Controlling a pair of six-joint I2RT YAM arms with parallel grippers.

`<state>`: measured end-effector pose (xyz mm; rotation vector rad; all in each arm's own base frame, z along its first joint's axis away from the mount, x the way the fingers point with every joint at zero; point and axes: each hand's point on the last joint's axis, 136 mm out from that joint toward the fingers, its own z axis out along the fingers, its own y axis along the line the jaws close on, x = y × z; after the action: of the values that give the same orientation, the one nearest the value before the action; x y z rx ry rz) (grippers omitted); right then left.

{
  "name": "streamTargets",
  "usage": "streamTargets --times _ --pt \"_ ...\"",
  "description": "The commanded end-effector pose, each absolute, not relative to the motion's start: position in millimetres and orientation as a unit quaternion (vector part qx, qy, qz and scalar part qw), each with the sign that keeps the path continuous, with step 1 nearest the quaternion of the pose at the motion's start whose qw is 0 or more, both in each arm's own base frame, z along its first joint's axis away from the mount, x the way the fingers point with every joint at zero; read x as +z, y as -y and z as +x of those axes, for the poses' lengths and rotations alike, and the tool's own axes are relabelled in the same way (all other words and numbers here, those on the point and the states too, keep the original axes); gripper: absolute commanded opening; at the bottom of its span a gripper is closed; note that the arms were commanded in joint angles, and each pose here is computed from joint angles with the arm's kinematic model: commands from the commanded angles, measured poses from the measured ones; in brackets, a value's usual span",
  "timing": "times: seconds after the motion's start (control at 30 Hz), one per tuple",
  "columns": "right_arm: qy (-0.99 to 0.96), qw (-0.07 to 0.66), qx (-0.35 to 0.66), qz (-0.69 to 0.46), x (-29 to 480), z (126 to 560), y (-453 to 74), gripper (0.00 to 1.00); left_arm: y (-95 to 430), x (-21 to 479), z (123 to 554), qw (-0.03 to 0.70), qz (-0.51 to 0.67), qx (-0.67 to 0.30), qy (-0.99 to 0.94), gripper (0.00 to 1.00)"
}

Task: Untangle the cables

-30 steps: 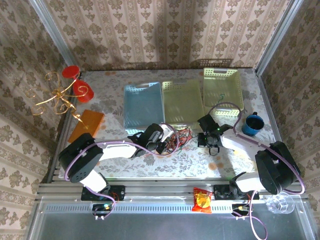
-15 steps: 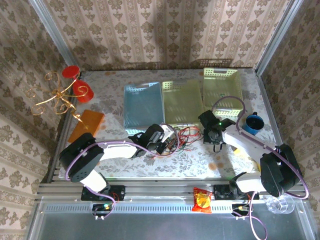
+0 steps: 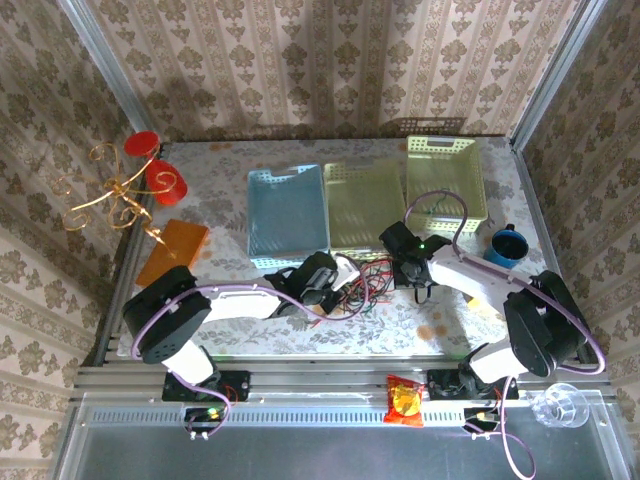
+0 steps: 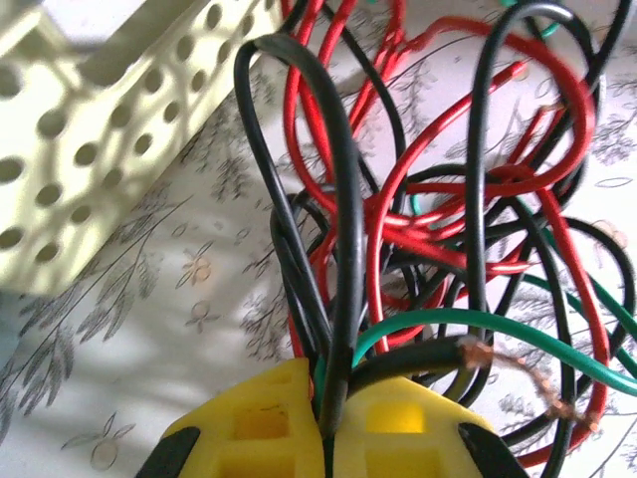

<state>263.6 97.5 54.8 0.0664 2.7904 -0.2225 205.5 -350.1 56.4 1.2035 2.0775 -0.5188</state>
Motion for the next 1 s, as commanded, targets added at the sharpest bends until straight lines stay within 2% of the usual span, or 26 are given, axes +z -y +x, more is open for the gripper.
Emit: streamTargets --times 0.0,0.23,0.53,0.73,0.97 --pt "-0.98 0.183 -0.062 0.042 60 274 -107 0.0 356 53 197 0.321 0.493 -0.195 -0.785 0.0" --pt "-0.974 0.185 -0.093 0.088 59 267 -83 0.0 349 56 196 0.338 0.484 -0.197 -0.782 0.0" --pt "-0.967 0.144 -0.099 0.186 45 246 -37 0.0 320 53 210 0.354 0.422 -0.203 -0.81 0.0" --pt "-0.959 0.166 -0.068 0.22 56 245 -25 0.0 312 54 216 0.36 0.404 -0.202 -0.816 0.0" --pt "-0.949 0.224 -0.031 0.221 82 255 -24 0.0 313 56 221 0.366 0.398 -0.201 -0.817 0.0"
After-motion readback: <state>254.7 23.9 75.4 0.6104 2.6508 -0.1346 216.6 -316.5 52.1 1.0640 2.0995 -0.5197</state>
